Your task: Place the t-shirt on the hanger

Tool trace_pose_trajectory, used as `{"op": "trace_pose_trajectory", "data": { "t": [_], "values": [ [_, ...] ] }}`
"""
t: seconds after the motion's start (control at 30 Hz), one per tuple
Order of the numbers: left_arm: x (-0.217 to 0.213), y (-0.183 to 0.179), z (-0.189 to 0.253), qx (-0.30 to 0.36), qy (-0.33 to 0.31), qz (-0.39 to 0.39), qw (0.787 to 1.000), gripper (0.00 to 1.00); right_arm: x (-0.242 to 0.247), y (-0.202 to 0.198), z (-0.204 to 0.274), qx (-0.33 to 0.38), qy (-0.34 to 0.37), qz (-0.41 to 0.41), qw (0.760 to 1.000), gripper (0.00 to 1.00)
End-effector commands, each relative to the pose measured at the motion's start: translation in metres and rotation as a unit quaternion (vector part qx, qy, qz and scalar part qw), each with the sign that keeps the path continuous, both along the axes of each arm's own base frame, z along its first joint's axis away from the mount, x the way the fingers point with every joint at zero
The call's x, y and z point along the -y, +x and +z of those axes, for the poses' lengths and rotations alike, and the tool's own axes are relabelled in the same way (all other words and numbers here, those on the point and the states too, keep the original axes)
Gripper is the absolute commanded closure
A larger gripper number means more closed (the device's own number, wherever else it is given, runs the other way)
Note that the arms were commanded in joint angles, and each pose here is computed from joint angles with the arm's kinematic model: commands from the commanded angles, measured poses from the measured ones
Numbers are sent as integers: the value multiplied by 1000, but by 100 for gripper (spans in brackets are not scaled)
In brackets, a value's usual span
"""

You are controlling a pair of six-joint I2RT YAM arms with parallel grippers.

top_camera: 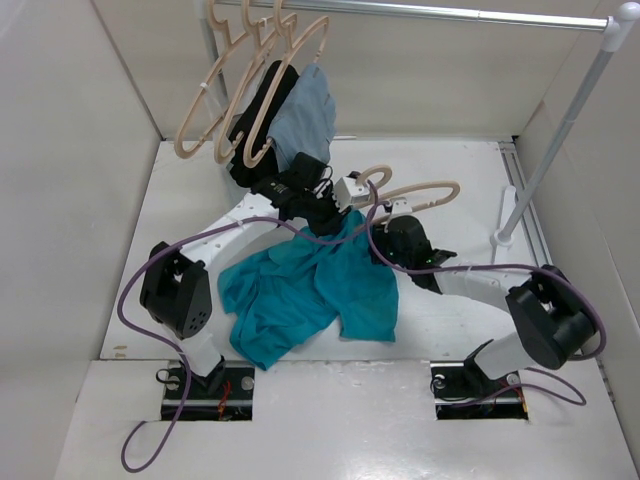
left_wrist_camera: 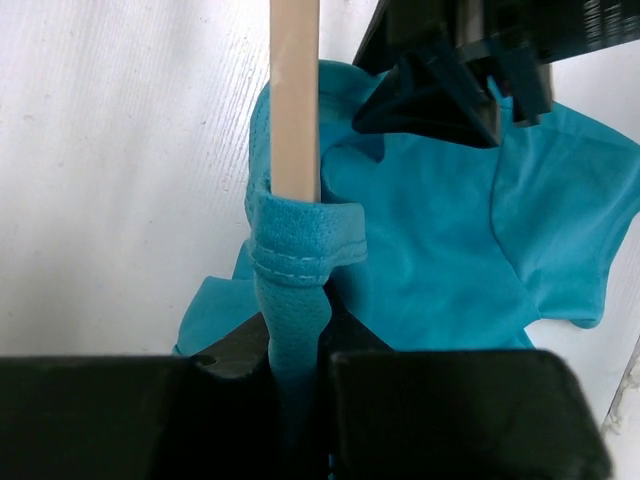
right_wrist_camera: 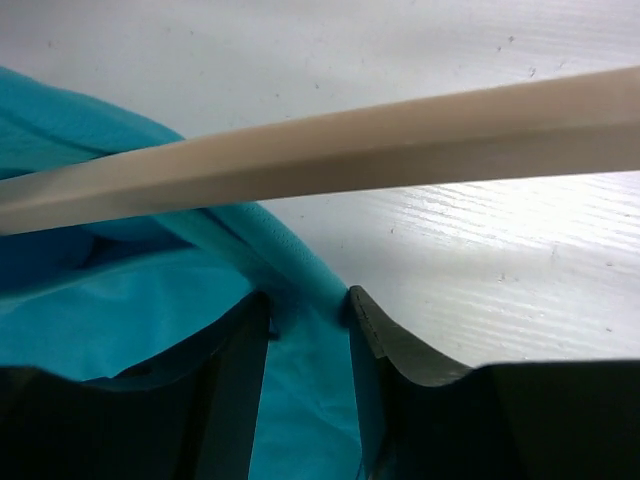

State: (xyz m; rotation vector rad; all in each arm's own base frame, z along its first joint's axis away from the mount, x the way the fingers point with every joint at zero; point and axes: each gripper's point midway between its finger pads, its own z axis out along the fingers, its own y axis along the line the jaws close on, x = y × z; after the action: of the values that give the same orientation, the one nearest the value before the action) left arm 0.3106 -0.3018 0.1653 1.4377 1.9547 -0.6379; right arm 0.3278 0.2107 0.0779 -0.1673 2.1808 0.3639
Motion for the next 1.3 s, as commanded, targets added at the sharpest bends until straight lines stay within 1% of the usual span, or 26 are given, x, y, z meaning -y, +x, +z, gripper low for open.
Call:
{"op": "trace_pose_trajectory", "data": {
  "t": [0.0, 0.03, 0.1, 0.13, 0.17, 0.2, 0.33, 0.43, 0.47, 0.53, 0.57, 0.6, 0.63, 0.67, 0.7, 0.73, 0.83, 0.9, 0.93, 0.97, 1.07, 1.1, 1.13, 1.17, 1.23, 1.27],
  "values": [
    [12, -7, 37, 27, -52, -21, 998, 100, -13, 8, 0, 13, 30, 14, 999, 57],
    [12, -7, 37, 27, -52, -21, 998, 100, -14, 11, 1, 13, 30, 14, 999, 60],
    [13, -6, 41, 30, -54, -21, 998, 100, -14, 11, 1, 13, 30, 14, 999, 71],
    [13, -6, 41, 31, -54, -21, 998, 100, -10, 13, -3, 11, 26, 6, 1000, 88],
    [13, -6, 41, 31, -54, -21, 998, 100, -8, 10, -8, 3, 28, 1, 1000, 97],
    [13, -6, 41, 31, -54, -21, 998, 100, 4, 8, -18, -9, 26, -14, 1000, 100],
    [-1, 2, 40, 25, -54, -4, 998, 100, 35, -1, -30, -24, 30, -53, 998, 100],
    [-13, -3, 40, 36, -36, -23, 998, 100, 65, 0, -18, -8, 48, -91, 995, 100],
    [-19, -8, 31, 39, -20, -34, 998, 100, 77, -8, -25, -18, 58, -108, 992, 100],
    [-35, -7, 24, 80, 17, -46, 996, 100, 102, -5, -4, 6, 100, -151, 983, 100],
    [-46, -11, 8, 75, 37, -48, 995, 100, 111, -10, -5, 7, 100, -161, 982, 100],
    [-54, -11, 7, 84, 44, -50, 994, 100, 117, -9, 14, 33, 112, -168, 979, 100],
    [-67, -14, -5, 82, 61, -60, 993, 100, 135, -13, 19, 39, 109, -194, 974, 100],
    [-69, -16, -4, 90, 66, -72, 991, 100, 144, -15, 14, 29, 104, -209, 972, 100],
    [-78, -21, -14, 84, 77, -78, 990, 100, 153, -15, 26, 47, 105, -216, 970, 100],
    [-81, -25, -12, 95, 77, -86, 989, 100, 160, -20, 25, 40, 104, -224, 968, 100],
    [-95, -26, -26, 117, 109, -90, 983, 100, 185, -25, 33, 52, 92, -244, 964, 100],
    [-110, -11, -29, 144, 134, -69, 978, 100, 194, -28, 41, 55, 78, -248, 964, 100],
    [-115, -7, -31, 148, 141, -59, 977, 100, 197, -26, 55, 73, 64, -243, 965, 100],
    [-120, -1, -36, 146, 147, -46, 977, 100, 198, -29, 53, 63, 52, -239, 968, 100],
    [-126, 4, -38, 145, 164, -25, 975, 100, 205, -27, 79, 87, 14, -226, 970, 100],
    [-128, 10, -36, 155, 171, -17, 973, 100, 206, -30, 79, 76, 1, -221, 972, 100],
    [-130, 14, -34, 163, 176, -10, 971, 100, 208, -27, 95, 89, -10, -219, 972, 100],
    [-135, 14, -42, 167, 189, -12, 968, 100, 210, -28, 103, 99, -29, -208, 973, 100],
    [-145, 25, -41, 202, 223, -15, 954, 100, 213, -30, 113, 101, -52, -195, 974, 100],
    [-149, 27, -43, 208, 234, -17, 949, 100, 214, -27, 131, 117, -63, -188, 973, 100]
  ]
}}
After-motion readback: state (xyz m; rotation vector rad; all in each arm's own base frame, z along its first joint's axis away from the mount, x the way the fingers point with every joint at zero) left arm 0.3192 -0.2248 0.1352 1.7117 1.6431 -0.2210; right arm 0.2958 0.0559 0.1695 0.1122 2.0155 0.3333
